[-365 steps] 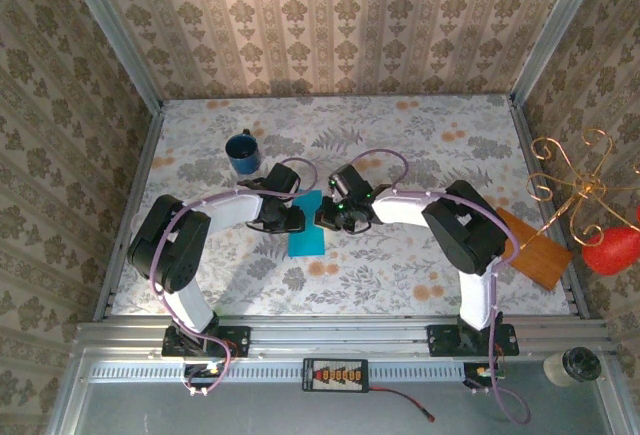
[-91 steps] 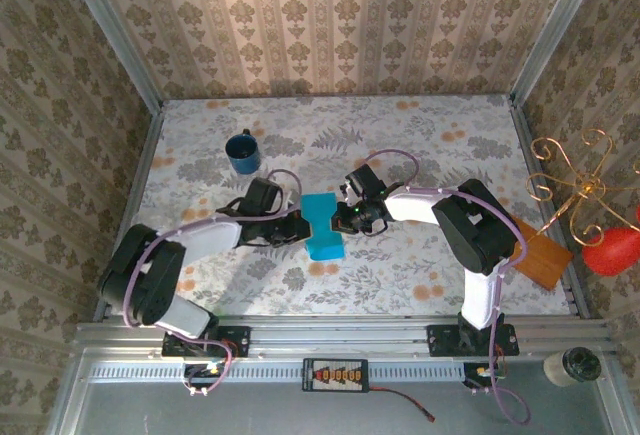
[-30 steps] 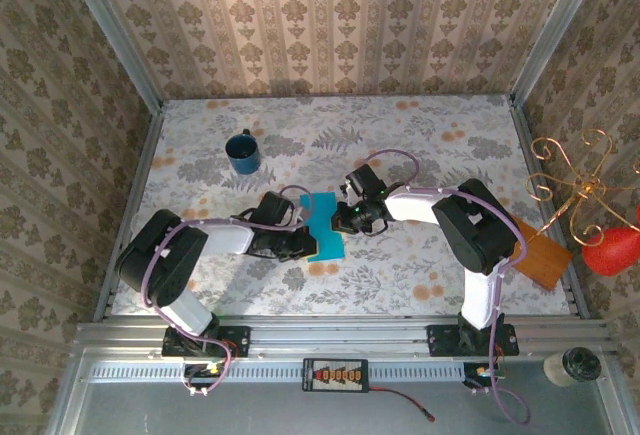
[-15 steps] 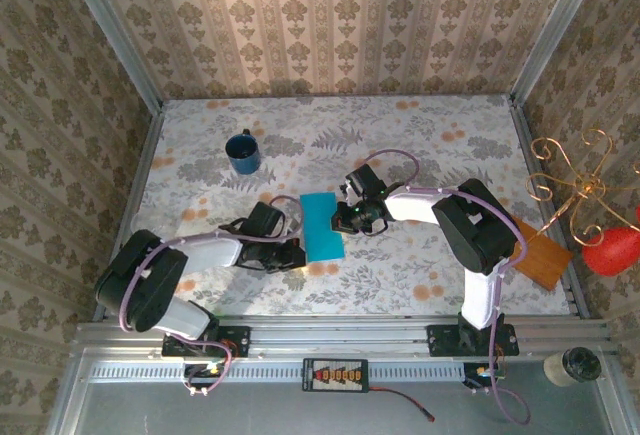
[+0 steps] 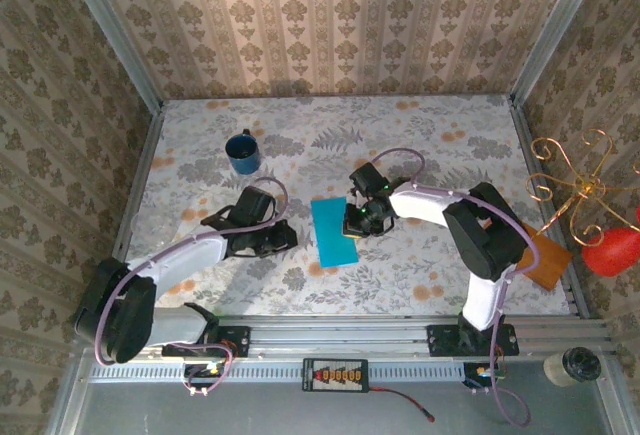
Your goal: Fold a paper plane with a square sheet of paper (pick it up from the middle)
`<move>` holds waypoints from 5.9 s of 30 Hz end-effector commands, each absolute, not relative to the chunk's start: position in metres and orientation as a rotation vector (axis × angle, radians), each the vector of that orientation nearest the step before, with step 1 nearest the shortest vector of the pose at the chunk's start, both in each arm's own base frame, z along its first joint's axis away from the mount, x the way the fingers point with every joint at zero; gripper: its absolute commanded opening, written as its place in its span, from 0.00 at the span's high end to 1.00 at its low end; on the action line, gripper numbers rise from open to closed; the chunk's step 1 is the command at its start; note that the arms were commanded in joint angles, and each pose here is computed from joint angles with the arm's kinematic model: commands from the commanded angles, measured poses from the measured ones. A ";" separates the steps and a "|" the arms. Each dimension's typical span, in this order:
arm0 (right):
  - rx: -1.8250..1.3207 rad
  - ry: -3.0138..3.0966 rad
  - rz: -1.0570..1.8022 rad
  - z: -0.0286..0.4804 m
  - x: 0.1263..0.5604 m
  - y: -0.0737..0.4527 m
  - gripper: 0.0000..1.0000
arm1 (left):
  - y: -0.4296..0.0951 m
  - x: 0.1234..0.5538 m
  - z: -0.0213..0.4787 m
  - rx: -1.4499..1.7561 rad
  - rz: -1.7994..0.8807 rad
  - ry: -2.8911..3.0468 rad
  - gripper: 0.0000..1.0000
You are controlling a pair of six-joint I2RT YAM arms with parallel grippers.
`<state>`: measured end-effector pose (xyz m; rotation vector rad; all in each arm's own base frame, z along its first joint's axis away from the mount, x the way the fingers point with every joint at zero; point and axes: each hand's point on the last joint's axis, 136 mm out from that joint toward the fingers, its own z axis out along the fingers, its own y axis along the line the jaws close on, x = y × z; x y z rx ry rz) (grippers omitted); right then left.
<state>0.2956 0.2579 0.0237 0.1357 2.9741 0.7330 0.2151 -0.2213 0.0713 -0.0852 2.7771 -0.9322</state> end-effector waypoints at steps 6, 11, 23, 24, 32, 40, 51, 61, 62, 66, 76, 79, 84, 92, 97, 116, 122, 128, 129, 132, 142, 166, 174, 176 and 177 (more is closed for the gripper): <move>0.313 2.799 0.729 0.067 0.299 0.232 0.70 | -0.263 0.246 0.093 -0.162 -1.107 2.664 0.66; 0.391 2.768 0.748 0.061 0.287 0.208 0.56 | -0.290 0.258 0.090 -0.115 -1.135 2.688 0.64; 0.336 2.753 0.956 0.053 0.272 0.215 0.51 | -0.296 0.284 0.040 -0.091 -0.981 2.880 0.72; 0.330 2.754 0.962 0.052 0.271 0.216 0.51 | -0.295 0.286 0.038 -0.086 -0.969 2.885 0.72; 0.311 2.768 1.051 0.044 0.264 0.224 0.60 | -0.282 0.298 0.021 -0.028 -0.922 2.936 0.72; 0.259 2.801 1.135 0.039 0.258 0.245 0.63 | -0.282 0.303 0.017 0.002 -0.935 2.951 0.72; 0.302 2.849 1.155 0.023 0.241 0.258 0.69 | -0.273 0.294 0.005 -0.064 -0.894 2.984 0.72; 0.289 2.901 1.137 0.014 0.231 0.257 0.71 | -0.273 0.296 0.005 -0.074 -0.891 2.982 0.72; 0.286 2.902 1.142 0.014 0.230 0.258 0.71 | -0.272 0.296 0.004 -0.075 -0.890 2.983 0.73; 0.271 2.882 1.198 0.018 0.230 0.263 0.72 | -0.272 0.295 0.003 -0.076 -0.888 2.987 0.72; 0.295 2.838 1.301 0.023 0.231 0.271 0.74 | -0.270 0.294 0.002 -0.084 -0.883 2.990 0.72; 0.325 2.823 1.304 0.022 0.235 0.271 0.75 | -0.269 0.294 0.002 -0.082 -0.885 2.990 0.72; 0.375 2.793 1.290 0.021 0.243 0.269 0.77 | -0.269 0.293 0.003 -0.075 -0.885 2.992 0.72; 0.409 2.809 1.255 0.017 0.243 0.262 0.84 | -0.269 0.293 0.009 -0.066 -0.886 2.992 0.72; 0.413 2.823 1.215 0.018 0.239 0.256 0.94 | -0.277 0.296 0.038 -0.021 -0.923 2.933 0.72; 0.342 2.803 1.271 0.039 0.250 0.271 0.97 | -0.279 0.295 0.015 -0.062 -0.855 2.971 0.78; 0.317 2.789 1.313 0.045 0.259 0.283 0.97 | -0.275 0.289 0.006 -0.076 -0.823 3.000 0.78; 0.319 2.767 1.344 0.049 0.273 0.297 0.97 | -0.273 0.286 0.001 -0.080 -0.804 3.015 0.78; 0.322 2.763 1.347 0.049 0.275 0.300 0.97 | -0.273 0.287 0.002 -0.079 -0.804 3.012 0.78; 0.325 2.750 1.361 0.049 0.283 0.307 0.96 | -0.273 0.287 0.001 -0.079 -0.801 3.014 0.78; 0.357 2.744 1.348 0.035 0.296 0.319 0.97 | -0.269 0.283 -0.002 -0.083 -0.787 3.022 0.79; 0.436 2.734 1.279 0.021 0.302 0.315 0.97 | -0.269 0.280 -0.007 -0.086 -0.795 3.033 0.79; 0.427 2.759 1.275 0.017 0.300 0.316 0.97 | -0.269 0.280 -0.007 -0.088 -0.795 3.036 0.78; 0.422 2.757 1.280 0.017 0.301 0.316 0.97 | -0.269 0.280 -0.007 -0.089 -0.797 3.036 0.78; 0.416 2.753 1.286 0.018 0.301 0.317 0.97 | -0.269 0.280 -0.008 -0.088 -0.797 3.037 0.78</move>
